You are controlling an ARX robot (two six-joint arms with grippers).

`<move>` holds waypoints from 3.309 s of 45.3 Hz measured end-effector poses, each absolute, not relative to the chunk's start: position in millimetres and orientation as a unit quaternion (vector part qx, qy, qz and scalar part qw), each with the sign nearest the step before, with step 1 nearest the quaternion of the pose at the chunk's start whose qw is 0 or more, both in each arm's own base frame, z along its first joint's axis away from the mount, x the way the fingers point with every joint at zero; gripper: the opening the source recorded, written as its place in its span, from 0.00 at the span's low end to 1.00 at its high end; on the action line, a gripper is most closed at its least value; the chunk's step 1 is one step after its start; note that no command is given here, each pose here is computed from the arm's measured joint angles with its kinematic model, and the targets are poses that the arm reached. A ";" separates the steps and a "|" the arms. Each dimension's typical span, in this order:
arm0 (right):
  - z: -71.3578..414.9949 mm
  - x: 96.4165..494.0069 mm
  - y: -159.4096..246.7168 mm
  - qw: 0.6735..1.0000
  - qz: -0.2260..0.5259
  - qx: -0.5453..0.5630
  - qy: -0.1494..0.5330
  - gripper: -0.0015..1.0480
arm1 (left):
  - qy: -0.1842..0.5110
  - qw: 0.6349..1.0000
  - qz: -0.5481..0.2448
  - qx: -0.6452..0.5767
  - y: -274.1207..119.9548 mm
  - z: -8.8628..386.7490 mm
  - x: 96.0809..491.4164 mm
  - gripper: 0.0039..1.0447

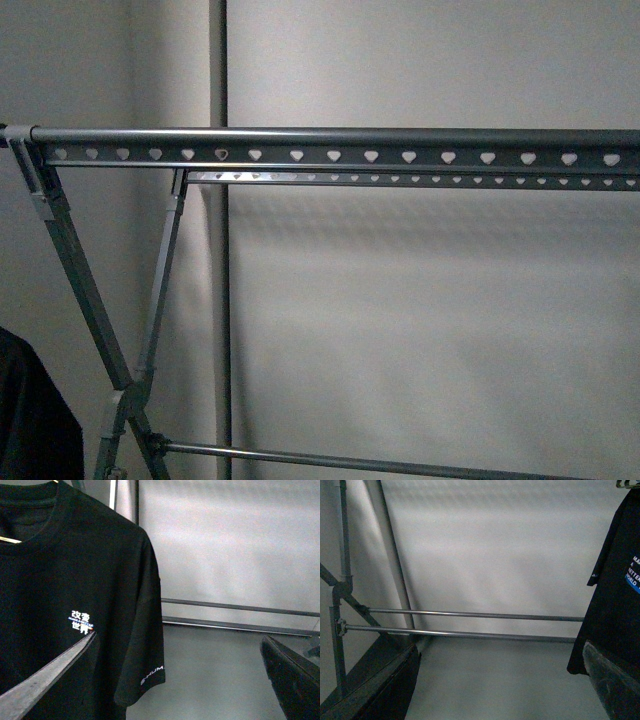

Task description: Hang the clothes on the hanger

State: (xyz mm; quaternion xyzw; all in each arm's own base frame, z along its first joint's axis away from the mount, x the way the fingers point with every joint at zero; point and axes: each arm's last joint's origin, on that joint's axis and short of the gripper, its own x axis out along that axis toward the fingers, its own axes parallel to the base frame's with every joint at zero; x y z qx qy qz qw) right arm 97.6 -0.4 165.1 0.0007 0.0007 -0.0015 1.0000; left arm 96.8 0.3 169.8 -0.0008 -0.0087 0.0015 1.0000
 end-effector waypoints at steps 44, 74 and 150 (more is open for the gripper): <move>165.1 97.6 -0.3 1.000 -0.001 0.000 0.001 0.93 | 0.062 0.946 0.226 -0.223 55.1 266.3 257.0 0.94; 165.1 97.6 -0.3 1.000 -0.001 0.000 0.001 0.93 | 0.090 0.928 0.289 -0.216 69.1 257.5 337.6 0.51; 165.1 97.6 -0.3 1.000 -0.001 0.000 0.001 0.93 | 0.060 0.701 -0.658 0.267 -60.5 277.5 303.9 0.04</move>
